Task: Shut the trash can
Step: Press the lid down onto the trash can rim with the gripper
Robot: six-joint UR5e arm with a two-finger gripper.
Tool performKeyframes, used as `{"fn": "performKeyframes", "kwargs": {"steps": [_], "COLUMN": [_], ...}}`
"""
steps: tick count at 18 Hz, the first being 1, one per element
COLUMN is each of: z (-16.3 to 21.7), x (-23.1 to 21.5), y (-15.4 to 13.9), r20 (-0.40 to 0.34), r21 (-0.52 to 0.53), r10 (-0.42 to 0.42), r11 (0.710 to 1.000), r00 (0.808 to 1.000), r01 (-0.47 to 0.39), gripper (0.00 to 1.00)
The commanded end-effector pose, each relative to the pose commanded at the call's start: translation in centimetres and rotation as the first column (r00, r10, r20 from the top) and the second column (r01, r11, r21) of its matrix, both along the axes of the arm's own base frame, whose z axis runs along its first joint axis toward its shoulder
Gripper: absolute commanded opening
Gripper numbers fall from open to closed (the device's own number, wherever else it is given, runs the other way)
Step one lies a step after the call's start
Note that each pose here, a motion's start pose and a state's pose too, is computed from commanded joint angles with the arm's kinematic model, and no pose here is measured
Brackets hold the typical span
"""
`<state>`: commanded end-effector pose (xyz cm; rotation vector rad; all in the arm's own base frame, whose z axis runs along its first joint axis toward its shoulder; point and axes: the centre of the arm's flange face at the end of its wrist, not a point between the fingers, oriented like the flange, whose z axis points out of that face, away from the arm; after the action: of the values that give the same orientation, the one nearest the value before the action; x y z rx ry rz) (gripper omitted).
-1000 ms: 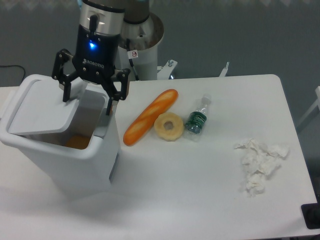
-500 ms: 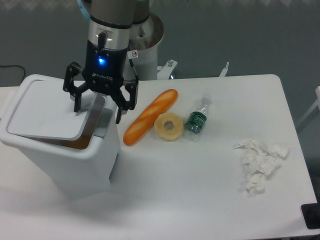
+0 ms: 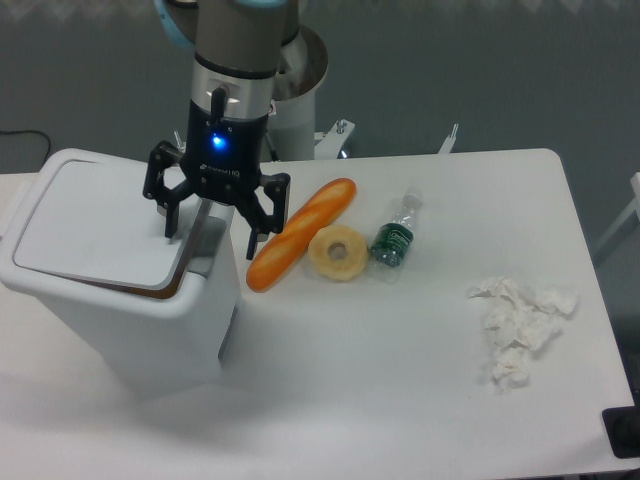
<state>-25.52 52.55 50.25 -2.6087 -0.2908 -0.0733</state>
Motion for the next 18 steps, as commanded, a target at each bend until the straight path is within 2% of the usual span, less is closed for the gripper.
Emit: {"fn": "performKeyframes", "kwargs": {"steps": [18], "z": [-2.0], "x": [-0.6], "y": [0.6], "r20": [0.015], "r21": [-0.027], "r10": [-0.014], "r11": [1.000], "r00": [1.000], "r01": [0.014], "gripper": [1.00]}}
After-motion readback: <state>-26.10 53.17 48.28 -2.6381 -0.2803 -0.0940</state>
